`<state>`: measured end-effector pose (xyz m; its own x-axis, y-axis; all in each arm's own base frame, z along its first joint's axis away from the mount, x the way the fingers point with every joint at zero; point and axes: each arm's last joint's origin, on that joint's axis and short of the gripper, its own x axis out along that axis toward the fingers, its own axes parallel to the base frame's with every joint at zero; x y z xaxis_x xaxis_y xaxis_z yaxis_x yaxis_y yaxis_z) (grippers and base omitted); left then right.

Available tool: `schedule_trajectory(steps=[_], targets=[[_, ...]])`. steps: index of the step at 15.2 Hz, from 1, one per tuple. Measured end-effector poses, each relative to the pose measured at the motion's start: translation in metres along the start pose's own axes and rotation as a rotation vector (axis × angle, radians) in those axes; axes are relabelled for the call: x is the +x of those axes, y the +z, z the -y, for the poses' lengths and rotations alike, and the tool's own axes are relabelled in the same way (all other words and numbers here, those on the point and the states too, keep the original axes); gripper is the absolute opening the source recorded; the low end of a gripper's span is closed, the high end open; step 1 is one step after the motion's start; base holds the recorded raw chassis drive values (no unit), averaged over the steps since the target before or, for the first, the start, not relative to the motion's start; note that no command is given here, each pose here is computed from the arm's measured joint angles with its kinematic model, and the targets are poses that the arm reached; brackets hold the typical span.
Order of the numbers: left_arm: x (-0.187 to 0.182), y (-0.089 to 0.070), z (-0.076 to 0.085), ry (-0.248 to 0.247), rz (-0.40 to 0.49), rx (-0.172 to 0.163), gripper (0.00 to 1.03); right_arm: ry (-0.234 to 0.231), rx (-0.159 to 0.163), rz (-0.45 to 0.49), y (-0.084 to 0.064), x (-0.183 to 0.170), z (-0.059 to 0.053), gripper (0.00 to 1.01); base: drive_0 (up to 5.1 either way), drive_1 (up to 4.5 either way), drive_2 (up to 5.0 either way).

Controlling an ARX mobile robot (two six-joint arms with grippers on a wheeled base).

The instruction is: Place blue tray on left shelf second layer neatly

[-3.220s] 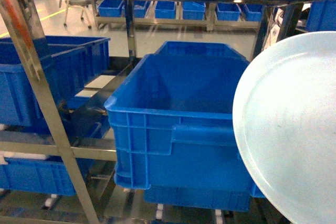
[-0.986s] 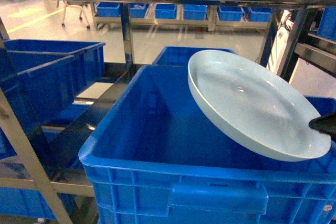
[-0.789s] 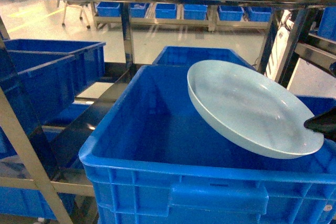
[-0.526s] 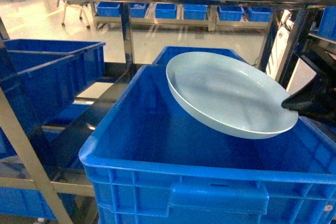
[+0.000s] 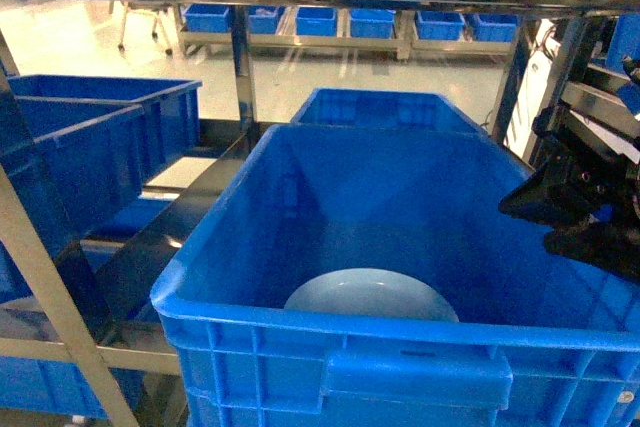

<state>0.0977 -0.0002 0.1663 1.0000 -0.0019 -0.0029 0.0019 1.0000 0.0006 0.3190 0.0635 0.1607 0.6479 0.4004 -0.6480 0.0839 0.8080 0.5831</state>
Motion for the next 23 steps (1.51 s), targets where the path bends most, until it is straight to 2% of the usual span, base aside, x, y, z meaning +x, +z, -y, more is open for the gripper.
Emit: schedule_trajectory(steps=[1, 2, 4, 5, 6, 8, 10, 11, 13, 14, 15, 16, 17, 18, 19, 20, 21, 23], targets=[[0.000, 0.000, 0.000, 0.000, 0.000, 0.000, 0.98, 0.004, 0.001, 0.000, -0.004, -0.003, 0.000, 0.66, 0.0, 0.00, 0.0], [0.000, 0.000, 0.000, 0.000, 0.000, 0.000, 0.98, 0.024, -0.013, 0.010, -0.010, -0.012, -0.003, 0.78, 0.0, 0.00, 0.0], [0.000, 0.000, 0.000, 0.000, 0.000, 0.000, 0.98, 0.093, -0.066, 0.064, -0.020, -0.042, -0.012, 1.00, 0.0, 0.00, 0.0], [0.000, 0.000, 0.000, 0.000, 0.000, 0.000, 0.98, 0.120, -0.107, 0.078, -0.028, -0.060, -0.014, 0.97, 0.0, 0.00, 0.0], [0.000, 0.000, 0.000, 0.000, 0.000, 0.000, 0.98, 0.132, -0.133, 0.071, -0.036, -0.072, -0.012, 0.98, 0.0, 0.00, 0.0], [0.000, 0.000, 0.000, 0.000, 0.000, 0.000, 0.98, 0.130, -0.194, 0.069, -0.050, -0.095, -0.010, 0.98, 0.0, 0.00, 0.0], [0.000, 0.000, 0.000, 0.000, 0.000, 0.000, 0.98, 0.092, -0.290, 0.137, -0.062, -0.119, -0.008, 0.98, 0.0, 0.00, 0.0], [0.000, 0.000, 0.000, 0.000, 0.000, 0.000, 0.98, 0.071, -0.368, 0.181, -0.071, -0.136, -0.008, 0.98, 0.0, 0.00, 0.0], [0.000, 0.000, 0.000, 0.000, 0.000, 0.000, 0.98, 0.022, -0.499, 0.261, -0.087, -0.171, -0.007, 0.98, 0.0, 0.00, 0.0], [0.000, 0.000, 0.000, 0.000, 0.000, 0.000, 0.98, 0.012, -0.554, 0.275, -0.098, -0.185, -0.007, 0.98, 0.0, 0.00, 0.0], [0.000, 0.000, 0.000, 0.000, 0.000, 0.000, 0.98, 0.026, -0.587, 0.301, -0.101, -0.192, -0.008, 0.98, 0.0, 0.00, 0.0], [0.000, 0.000, 0.000, 0.000, 0.000, 0.000, 0.98, -0.002, -0.640, 0.564, -0.101, -0.191, -0.010, 0.89, 0.0, 0.00, 0.0], [0.000, 0.000, 0.000, 0.001, 0.000, 0.000, 0.98, -0.069, -0.636, 0.704, -0.106, -0.189, -0.001, 0.80, 0.0, 0.00, 0.0], [0.000, 0.000, 0.000, 0.004, -0.001, 0.000, 0.98, -0.157, -0.610, 0.805, -0.110, -0.184, 0.013, 0.69, 0.0, 0.00, 0.0], [0.000, 0.000, 0.000, 0.002, 0.000, 0.000, 0.98, -0.207, -0.592, 0.850, -0.111, -0.181, 0.023, 0.54, 0.0, 0.00, 0.0], [0.000, 0.000, 0.000, 0.002, 0.000, 0.000, 0.98, -0.184, -0.604, 0.865, -0.113, -0.183, 0.027, 0.40, 0.0, 0.00, 0.0], [0.000, 0.000, 0.000, 0.002, 0.000, 0.000, 0.98, -0.181, -0.609, 0.869, -0.114, -0.183, 0.029, 0.32, 0.0, 0.00, 0.0], [0.000, 0.000, 0.000, 0.002, 0.000, 0.000, 0.98, -0.197, -0.612, 0.860, -0.118, -0.179, 0.039, 0.09, 0.0, 0.00, 0.0]])
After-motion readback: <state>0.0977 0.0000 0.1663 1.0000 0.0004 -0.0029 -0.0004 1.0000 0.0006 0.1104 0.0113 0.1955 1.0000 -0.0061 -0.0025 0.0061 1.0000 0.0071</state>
